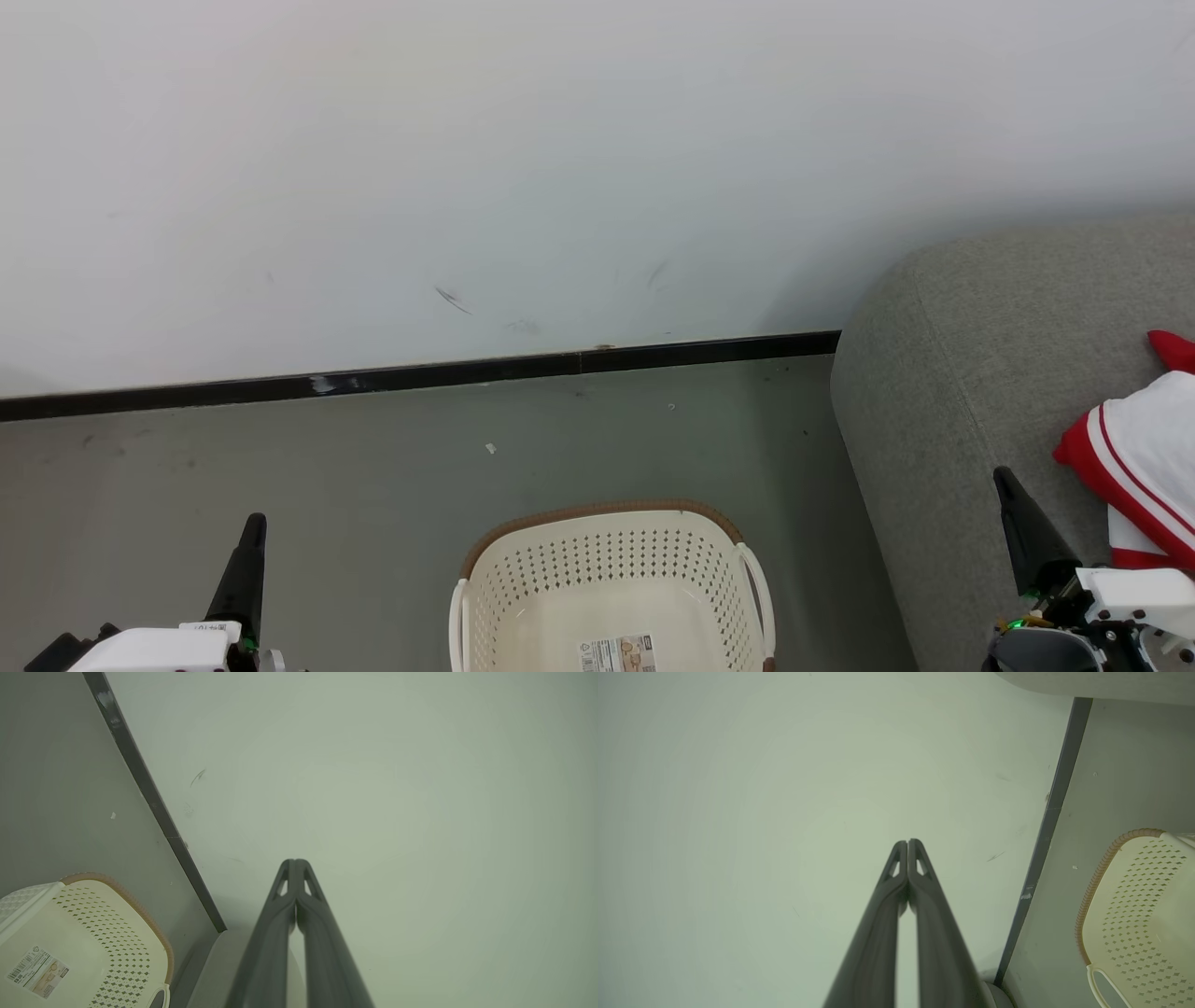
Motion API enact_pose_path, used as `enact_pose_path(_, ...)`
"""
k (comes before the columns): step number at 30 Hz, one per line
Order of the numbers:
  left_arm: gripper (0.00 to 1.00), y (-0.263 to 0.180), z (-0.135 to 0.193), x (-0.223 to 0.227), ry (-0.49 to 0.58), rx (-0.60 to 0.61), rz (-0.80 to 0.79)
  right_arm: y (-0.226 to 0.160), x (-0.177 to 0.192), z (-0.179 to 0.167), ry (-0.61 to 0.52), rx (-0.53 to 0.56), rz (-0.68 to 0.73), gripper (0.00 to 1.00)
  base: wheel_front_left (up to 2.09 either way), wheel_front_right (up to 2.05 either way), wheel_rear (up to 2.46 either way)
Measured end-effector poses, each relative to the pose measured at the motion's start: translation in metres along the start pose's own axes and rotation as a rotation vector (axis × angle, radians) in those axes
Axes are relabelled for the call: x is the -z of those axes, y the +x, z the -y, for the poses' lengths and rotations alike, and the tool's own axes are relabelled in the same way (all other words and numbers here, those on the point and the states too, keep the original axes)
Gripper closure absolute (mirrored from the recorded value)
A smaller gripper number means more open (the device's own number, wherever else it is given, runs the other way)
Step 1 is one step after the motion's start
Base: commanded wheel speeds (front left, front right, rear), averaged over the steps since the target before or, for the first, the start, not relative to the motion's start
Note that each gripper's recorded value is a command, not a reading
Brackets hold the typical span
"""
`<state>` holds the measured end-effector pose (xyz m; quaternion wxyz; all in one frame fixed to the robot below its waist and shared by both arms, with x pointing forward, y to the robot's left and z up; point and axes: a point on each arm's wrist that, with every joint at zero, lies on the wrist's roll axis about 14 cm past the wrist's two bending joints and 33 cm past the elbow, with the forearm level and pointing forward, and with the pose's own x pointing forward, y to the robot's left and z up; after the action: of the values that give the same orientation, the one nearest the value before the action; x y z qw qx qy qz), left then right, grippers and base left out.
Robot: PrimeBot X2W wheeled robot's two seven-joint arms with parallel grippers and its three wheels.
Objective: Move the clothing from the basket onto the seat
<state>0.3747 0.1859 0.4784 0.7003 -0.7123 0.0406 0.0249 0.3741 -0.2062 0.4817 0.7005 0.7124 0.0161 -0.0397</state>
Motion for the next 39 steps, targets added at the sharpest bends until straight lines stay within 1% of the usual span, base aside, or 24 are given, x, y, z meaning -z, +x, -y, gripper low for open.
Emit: enact_pose_path(39,1.00,-0.0002,-0.0010,-0.0003,-0.001,-0.003,0.001,0.0000,-0.0002,0.0001,0.003,0.000,0.002,1.00,0.00,0.00,0.00)
